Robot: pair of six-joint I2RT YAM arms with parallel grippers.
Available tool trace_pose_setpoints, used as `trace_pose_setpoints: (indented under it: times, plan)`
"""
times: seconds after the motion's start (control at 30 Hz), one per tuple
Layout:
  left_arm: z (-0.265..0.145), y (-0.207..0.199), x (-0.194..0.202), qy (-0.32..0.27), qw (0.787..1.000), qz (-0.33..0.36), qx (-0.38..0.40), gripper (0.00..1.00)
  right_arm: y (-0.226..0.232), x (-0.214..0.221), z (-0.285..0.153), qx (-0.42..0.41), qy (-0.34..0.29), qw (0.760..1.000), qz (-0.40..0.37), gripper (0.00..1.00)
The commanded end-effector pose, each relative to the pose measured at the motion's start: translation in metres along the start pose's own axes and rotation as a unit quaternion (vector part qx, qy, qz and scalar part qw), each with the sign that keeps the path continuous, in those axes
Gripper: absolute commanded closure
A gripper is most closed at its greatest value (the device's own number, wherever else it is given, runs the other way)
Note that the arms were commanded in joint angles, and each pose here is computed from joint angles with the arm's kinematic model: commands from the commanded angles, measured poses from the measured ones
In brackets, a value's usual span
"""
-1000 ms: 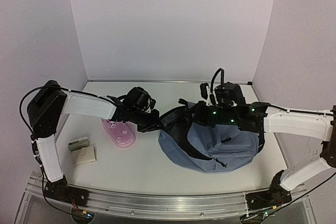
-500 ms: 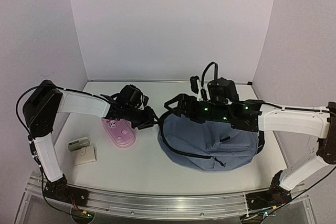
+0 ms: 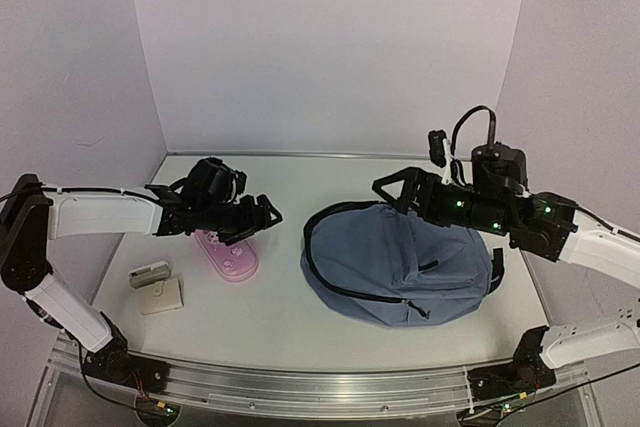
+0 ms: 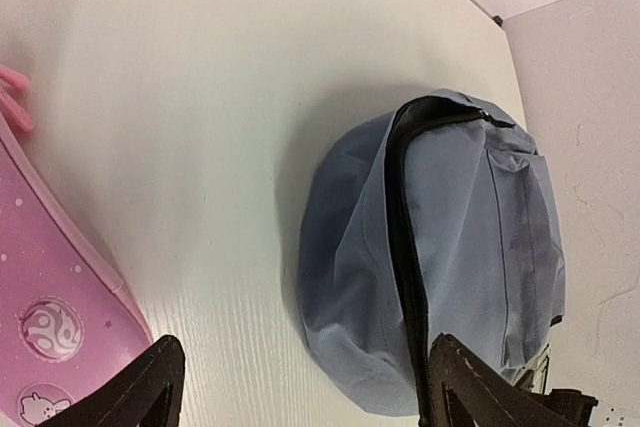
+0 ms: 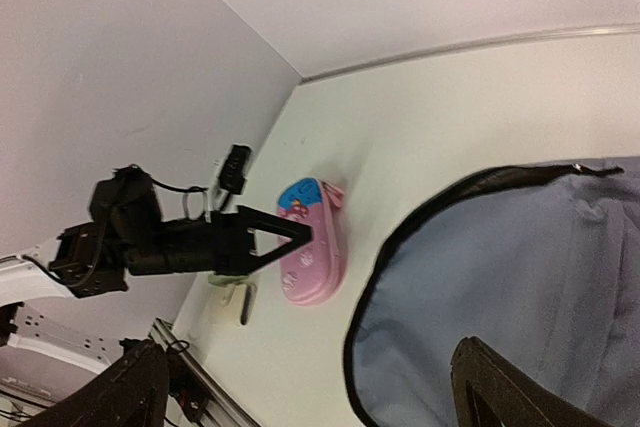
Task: Pack the student bag
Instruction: Adjust the student bag at the center of the board.
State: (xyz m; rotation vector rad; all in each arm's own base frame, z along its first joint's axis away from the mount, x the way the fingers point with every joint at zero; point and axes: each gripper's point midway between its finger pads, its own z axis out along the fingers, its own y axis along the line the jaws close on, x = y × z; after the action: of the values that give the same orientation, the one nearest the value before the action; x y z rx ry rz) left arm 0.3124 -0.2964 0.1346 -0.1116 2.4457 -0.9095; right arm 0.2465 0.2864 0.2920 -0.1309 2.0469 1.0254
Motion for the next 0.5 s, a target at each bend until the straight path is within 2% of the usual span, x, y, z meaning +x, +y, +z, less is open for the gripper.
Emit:
trace_pose_setpoints:
  times: [0.0, 0.2, 0.47]
  plan:
    - [0.004, -0.020, 0.014, 0.023, 0.999, 0.005, 0.049, 0.14, -0.037, 0.059, 0.006, 0.032, 0.107, 0.994, 0.001, 0.09]
    - [0.013, -0.053, 0.031, 0.055, 0.994, 0.019, 0.098, 0.13, -0.076, 0.107, -0.011, 0.101, 0.185, 0.977, 0.033, 0.21]
    - [0.032, -0.065, 0.043, 0.082, 0.990, 0.020, 0.114, 0.13, -0.091, 0.145, -0.035, 0.115, 0.221, 0.964, 0.088, 0.27]
